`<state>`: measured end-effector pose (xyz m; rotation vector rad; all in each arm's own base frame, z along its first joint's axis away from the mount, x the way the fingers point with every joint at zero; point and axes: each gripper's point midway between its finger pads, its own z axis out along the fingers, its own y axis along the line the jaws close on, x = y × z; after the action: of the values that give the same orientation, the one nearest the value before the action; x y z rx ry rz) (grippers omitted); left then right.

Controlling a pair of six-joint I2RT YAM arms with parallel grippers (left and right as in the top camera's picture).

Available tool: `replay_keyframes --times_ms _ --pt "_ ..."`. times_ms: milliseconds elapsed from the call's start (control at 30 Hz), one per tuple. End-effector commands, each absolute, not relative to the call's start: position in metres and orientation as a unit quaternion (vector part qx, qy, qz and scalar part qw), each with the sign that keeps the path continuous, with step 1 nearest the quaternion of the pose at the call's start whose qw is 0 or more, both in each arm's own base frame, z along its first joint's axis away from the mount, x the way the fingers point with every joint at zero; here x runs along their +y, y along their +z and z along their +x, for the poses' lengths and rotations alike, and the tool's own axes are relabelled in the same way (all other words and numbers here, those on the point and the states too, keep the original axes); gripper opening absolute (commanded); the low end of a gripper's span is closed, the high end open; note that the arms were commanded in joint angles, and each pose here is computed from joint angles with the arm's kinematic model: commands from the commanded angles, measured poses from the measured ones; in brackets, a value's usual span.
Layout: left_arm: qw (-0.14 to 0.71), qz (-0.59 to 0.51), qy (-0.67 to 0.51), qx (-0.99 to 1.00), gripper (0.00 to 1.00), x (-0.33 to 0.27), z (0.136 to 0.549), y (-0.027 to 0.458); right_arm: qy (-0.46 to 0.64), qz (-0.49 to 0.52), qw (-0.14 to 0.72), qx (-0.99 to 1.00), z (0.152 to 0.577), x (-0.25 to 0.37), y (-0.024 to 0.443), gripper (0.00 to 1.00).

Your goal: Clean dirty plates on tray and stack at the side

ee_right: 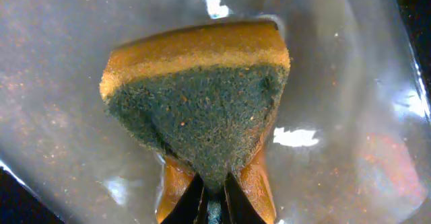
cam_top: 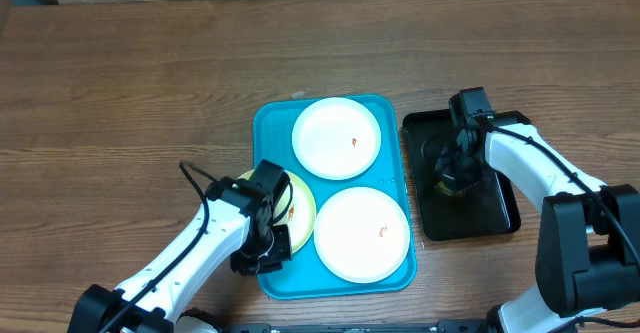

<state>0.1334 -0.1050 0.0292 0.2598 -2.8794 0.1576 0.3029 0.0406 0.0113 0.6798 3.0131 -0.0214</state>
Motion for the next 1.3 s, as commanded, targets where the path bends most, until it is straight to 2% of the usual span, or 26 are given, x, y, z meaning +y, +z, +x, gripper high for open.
replay_keyframes --times_ms 0,200,267,467,700,933,1100,1267 --pt "0.130 0.113 0.052 -0.984 0.18 -0.104 0.126 0.019 -0.017 0.225 0.009 0.974 0.294 0.038 0.003 0.06" --pt "0.089 0.110 0.045 -0.989 0.17 -0.102 0.143 0.015 -0.017 0.225 0.009 0.974 0.294 0.038 0.003 0.06" --pt "0.076 0.109 0.037 -0.990 0.13 -0.099 0.149 0.016 -0.017 0.225 0.009 0.974 0.294 0.038 0.003 0.06" --pt "0.036 0.109 0.011 -0.993 0.12 -0.092 0.172 0.030 -0.017 0.225 0.009 0.974 0.294 0.038 0.003 0.06" --pt "-0.006 0.092 -0.010 -0.996 0.23 -0.089 0.200 0.063 -0.017 0.223 0.009 0.975 0.294 0.038 0.003 0.06" --pt "0.018 0.016 0.123 -0.992 0.50 -0.144 0.197 0.077 0.008 0.176 0.011 0.984 0.296 0.046 0.030 0.07" --pt "0.044 -0.012 0.170 -0.984 0.54 -0.164 0.183 0.079 0.082 0.137 0.041 0.986 0.294 0.068 0.069 0.09" --pt "0.035 -0.045 0.175 -0.983 0.59 -0.175 0.181 0.077 0.104 0.115 0.084 0.984 0.289 0.071 0.103 0.09"
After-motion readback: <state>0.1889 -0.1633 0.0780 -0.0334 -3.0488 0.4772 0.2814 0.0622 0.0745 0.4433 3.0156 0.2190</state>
